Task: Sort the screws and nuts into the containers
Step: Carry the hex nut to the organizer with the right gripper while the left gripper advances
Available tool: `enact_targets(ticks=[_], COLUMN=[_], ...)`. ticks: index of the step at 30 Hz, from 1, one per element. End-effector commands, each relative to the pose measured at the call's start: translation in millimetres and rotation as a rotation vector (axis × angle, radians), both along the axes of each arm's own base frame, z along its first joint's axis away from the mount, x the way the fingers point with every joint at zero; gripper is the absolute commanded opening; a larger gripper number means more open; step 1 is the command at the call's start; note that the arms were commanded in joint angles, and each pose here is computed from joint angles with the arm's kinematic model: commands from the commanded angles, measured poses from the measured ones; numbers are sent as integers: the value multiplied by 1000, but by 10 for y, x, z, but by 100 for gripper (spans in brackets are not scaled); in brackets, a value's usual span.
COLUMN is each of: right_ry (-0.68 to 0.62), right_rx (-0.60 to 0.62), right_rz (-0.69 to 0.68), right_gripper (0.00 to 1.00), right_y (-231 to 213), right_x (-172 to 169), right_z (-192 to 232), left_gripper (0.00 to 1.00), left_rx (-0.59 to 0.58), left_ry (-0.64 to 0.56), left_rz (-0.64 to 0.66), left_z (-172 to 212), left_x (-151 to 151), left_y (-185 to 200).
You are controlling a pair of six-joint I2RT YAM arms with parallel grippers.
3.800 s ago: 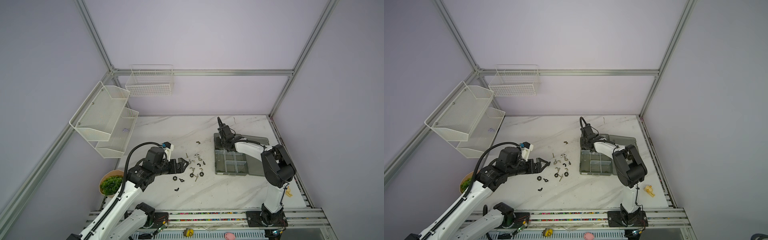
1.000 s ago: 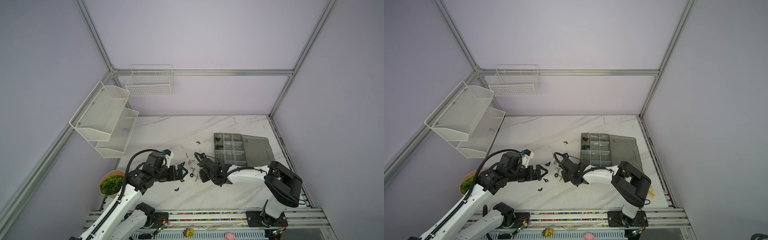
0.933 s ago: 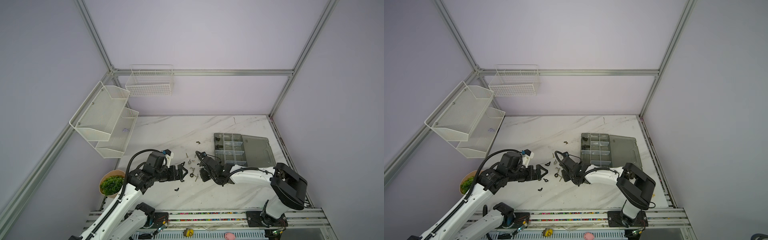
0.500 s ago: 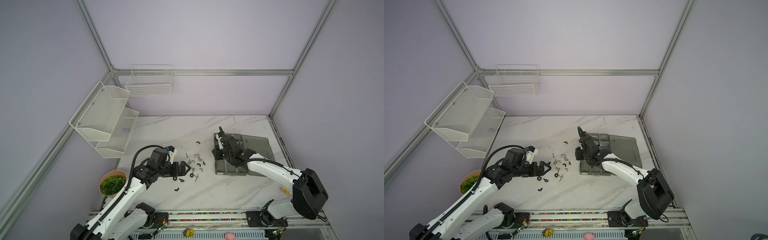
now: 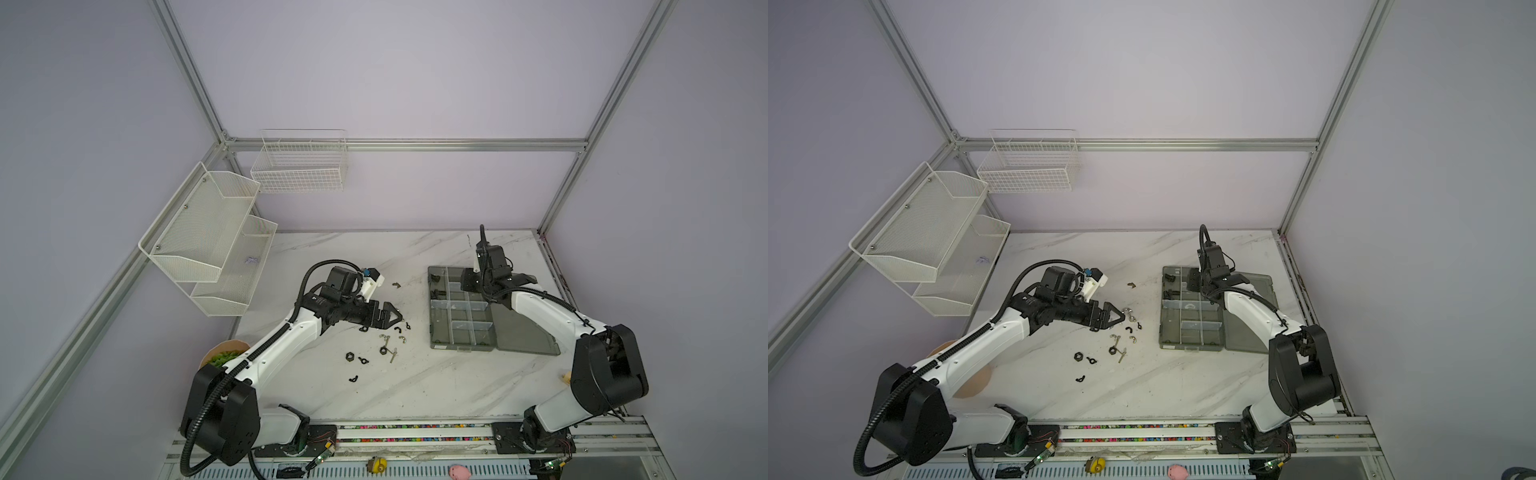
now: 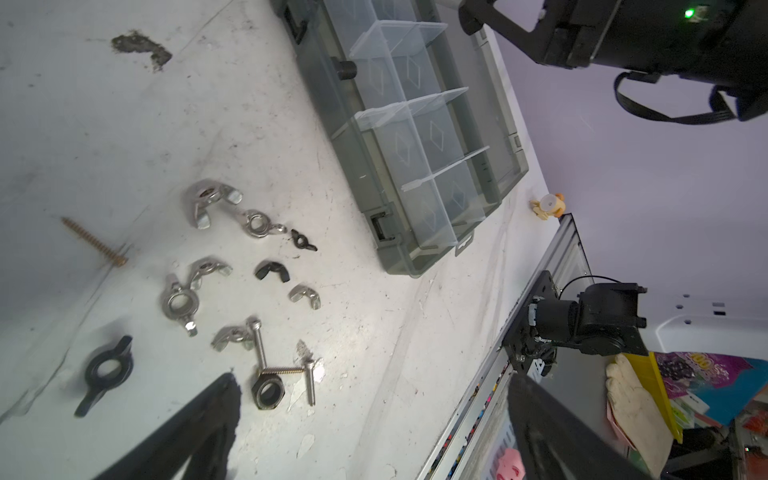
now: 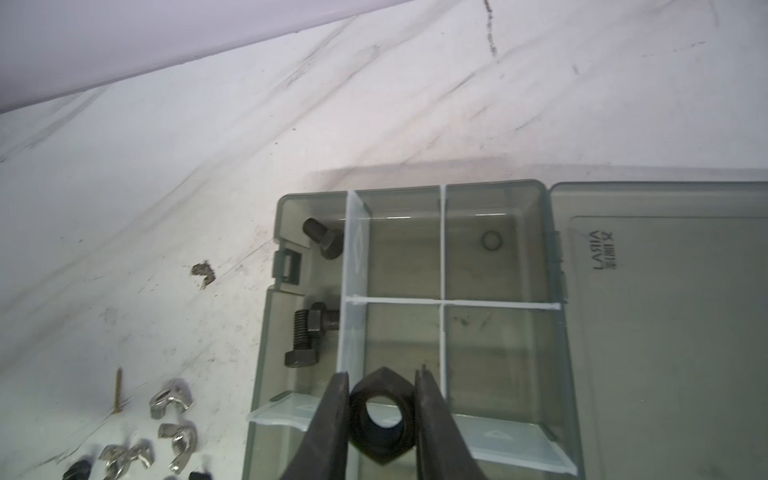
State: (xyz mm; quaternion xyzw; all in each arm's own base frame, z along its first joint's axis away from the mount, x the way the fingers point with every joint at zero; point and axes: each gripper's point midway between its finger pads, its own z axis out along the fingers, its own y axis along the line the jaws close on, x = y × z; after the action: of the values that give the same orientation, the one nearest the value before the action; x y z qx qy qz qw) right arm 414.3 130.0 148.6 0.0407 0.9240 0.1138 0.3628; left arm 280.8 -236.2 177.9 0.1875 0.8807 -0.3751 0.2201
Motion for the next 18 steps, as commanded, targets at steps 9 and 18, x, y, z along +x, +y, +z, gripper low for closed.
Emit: enact_targets(ticks=[9, 18], right_ry=[15, 2], right_rx=[-110, -126], right_rz=[-94, -109], right_gripper=[16, 16], right_y=[-467, -519], right_x=[344, 687], right_z=[-165, -348], left_gripper=[100, 100], left_rx=[-135, -138], left_ry=[-383, -445], left_rz=[-263, -243], left_z=[659, 712], left_x=[140, 123], left_y=[-317, -275])
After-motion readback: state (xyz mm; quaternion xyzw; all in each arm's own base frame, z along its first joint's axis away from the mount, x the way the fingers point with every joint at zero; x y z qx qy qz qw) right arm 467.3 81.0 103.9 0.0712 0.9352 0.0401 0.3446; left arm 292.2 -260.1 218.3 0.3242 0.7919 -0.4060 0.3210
